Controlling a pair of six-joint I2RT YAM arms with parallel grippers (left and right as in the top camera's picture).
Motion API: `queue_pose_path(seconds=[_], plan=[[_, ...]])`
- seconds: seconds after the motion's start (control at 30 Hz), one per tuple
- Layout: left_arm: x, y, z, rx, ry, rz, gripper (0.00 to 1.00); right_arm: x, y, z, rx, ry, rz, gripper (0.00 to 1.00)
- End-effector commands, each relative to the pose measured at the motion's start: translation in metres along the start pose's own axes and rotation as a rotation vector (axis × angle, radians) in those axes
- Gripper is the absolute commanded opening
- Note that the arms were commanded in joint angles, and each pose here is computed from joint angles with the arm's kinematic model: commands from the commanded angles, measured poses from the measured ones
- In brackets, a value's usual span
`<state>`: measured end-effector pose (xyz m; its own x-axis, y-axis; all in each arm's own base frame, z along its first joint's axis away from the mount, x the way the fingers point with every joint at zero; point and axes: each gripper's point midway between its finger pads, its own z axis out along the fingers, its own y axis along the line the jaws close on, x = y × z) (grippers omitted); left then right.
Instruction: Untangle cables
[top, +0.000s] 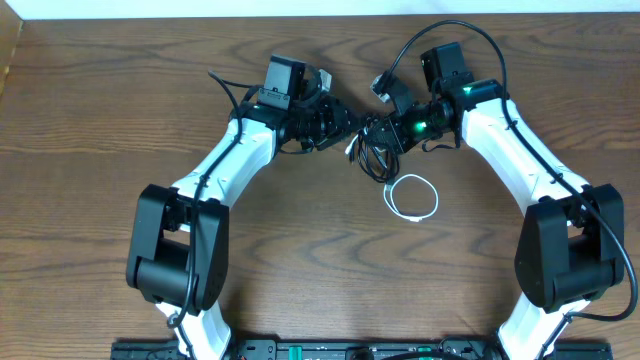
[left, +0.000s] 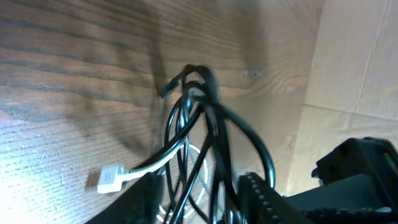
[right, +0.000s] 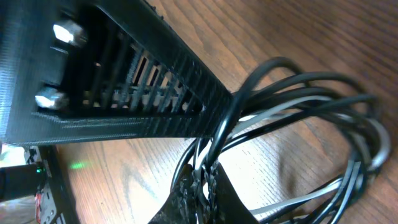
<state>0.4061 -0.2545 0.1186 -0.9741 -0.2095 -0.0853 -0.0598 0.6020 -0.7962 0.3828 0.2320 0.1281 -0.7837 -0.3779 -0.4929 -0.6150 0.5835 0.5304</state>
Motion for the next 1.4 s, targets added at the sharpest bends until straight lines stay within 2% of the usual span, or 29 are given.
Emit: queue_pose_path(seconds=[0.0,0.07,0.27,0.53,0.6,0.77,0.9,1.03,1.17,1.37], plan=[[0.009,0.008,0.012,-0.001,0.048,-0.002,0.34,-0.01,0.011,-0.003,-0.048,-0.036,-0.025,0.01],[0.012,0.007,0.015,-0.003,0.056,0.001,0.31,-0.014,0.017,-0.004,-0.086,-0.055,-0.034,0.01],[0.016,0.007,0.021,-0.029,0.051,0.013,0.08,-0.024,0.037,-0.015,-0.24,-0.113,-0.044,0.01],[0.016,0.007,0.022,-0.031,0.051,0.014,0.08,-0.03,0.028,-0.033,-0.278,-0.168,-0.027,0.01],[0.016,0.007,0.022,-0.03,0.051,0.014,0.08,-0.028,0.017,-0.032,-0.227,-0.159,-0.014,0.01],[0.016,0.007,0.022,-0.03,0.052,0.013,0.08,-0.008,-0.024,-0.023,0.03,-0.061,0.089,0.01],[0.016,0.007,0.022,-0.031,0.05,-0.033,0.08,0.003,-0.025,-0.016,0.067,-0.014,0.1,0.03],[0.009,0.009,0.018,-0.026,0.031,-0.125,0.08,0.021,-0.029,-0.008,0.113,0.048,0.089,0.09],[-0.001,0.015,0.009,-0.018,0.011,-0.228,0.07,0.034,-0.034,-0.001,0.135,0.08,0.062,0.27],[-0.004,0.011,-0.003,0.054,0.054,-0.289,0.08,0.043,-0.038,0.005,0.129,0.093,-0.015,0.45]])
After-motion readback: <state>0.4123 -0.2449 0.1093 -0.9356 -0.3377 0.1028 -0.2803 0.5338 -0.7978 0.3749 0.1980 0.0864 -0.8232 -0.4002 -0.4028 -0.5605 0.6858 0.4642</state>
